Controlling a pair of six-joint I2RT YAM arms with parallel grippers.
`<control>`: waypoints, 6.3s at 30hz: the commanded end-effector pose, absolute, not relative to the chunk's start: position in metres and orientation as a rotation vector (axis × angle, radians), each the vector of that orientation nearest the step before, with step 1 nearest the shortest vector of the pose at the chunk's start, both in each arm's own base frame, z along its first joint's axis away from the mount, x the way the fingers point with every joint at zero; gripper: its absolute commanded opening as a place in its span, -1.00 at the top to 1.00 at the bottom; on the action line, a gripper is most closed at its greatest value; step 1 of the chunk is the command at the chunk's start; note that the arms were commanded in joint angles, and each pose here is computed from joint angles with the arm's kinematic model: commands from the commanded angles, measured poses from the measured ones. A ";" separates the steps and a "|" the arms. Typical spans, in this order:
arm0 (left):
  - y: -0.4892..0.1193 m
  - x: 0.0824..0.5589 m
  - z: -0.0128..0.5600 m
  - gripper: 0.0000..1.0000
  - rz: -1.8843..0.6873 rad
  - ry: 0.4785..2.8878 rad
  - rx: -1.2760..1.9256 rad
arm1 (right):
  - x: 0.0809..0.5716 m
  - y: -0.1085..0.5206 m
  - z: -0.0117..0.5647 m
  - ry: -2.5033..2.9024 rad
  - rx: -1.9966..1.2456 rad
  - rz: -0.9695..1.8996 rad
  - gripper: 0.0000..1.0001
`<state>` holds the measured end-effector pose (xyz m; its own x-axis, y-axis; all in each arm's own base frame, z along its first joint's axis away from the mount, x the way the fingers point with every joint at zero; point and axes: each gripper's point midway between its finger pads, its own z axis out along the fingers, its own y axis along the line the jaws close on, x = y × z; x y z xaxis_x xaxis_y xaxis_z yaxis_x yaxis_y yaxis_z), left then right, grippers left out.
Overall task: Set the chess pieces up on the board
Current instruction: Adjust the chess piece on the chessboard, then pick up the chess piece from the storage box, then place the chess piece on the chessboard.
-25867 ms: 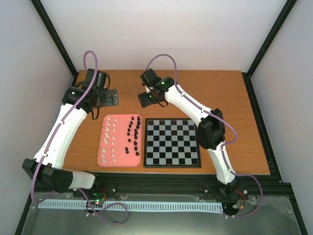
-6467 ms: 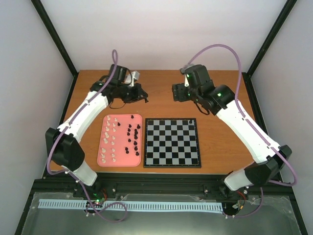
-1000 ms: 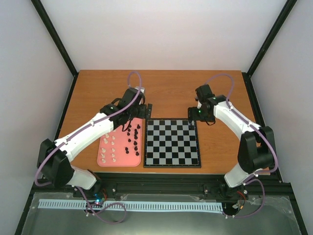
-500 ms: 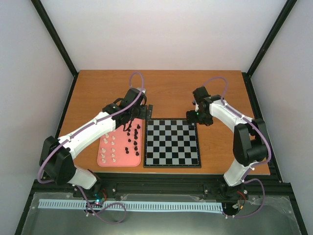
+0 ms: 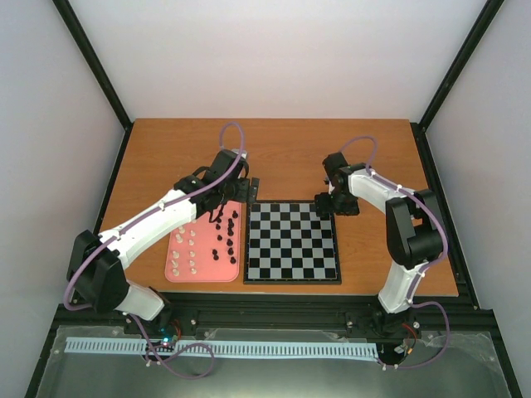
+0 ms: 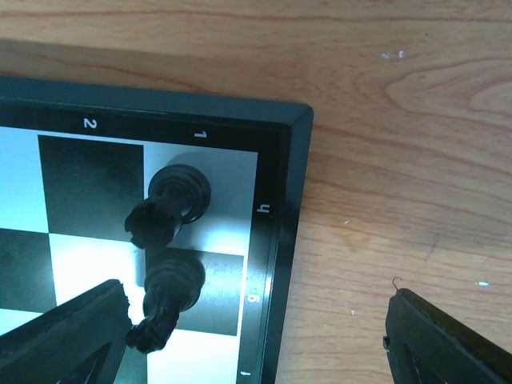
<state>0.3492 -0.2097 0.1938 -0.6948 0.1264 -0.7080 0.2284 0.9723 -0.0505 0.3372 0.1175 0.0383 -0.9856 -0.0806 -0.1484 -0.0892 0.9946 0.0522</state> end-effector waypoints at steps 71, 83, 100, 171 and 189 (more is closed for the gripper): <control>-0.069 0.331 0.285 -0.99 -0.228 2.317 -0.335 | 0.342 0.404 0.120 2.746 -0.831 0.443 -0.39; -0.065 0.322 0.281 -0.99 -0.213 2.324 -0.325 | 0.326 0.423 0.082 2.813 -0.888 0.450 -0.11; -0.064 0.322 0.271 -0.99 -0.192 2.341 -0.321 | 0.326 0.430 0.056 2.840 -0.933 0.443 0.10; -0.065 0.329 0.264 -0.99 -0.182 2.352 -0.327 | 0.362 0.410 0.169 2.549 -0.851 0.305 0.94; -0.068 0.331 0.259 -1.00 -0.191 2.362 -0.310 | 0.310 0.238 0.176 2.851 -0.620 0.051 0.94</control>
<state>0.3252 -0.0660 0.2579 -0.7074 -0.2784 -0.6497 -0.1777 0.9597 -0.2177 0.3432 0.2679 0.1935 -0.8490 -0.4247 -0.3144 -0.4481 0.8940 0.0026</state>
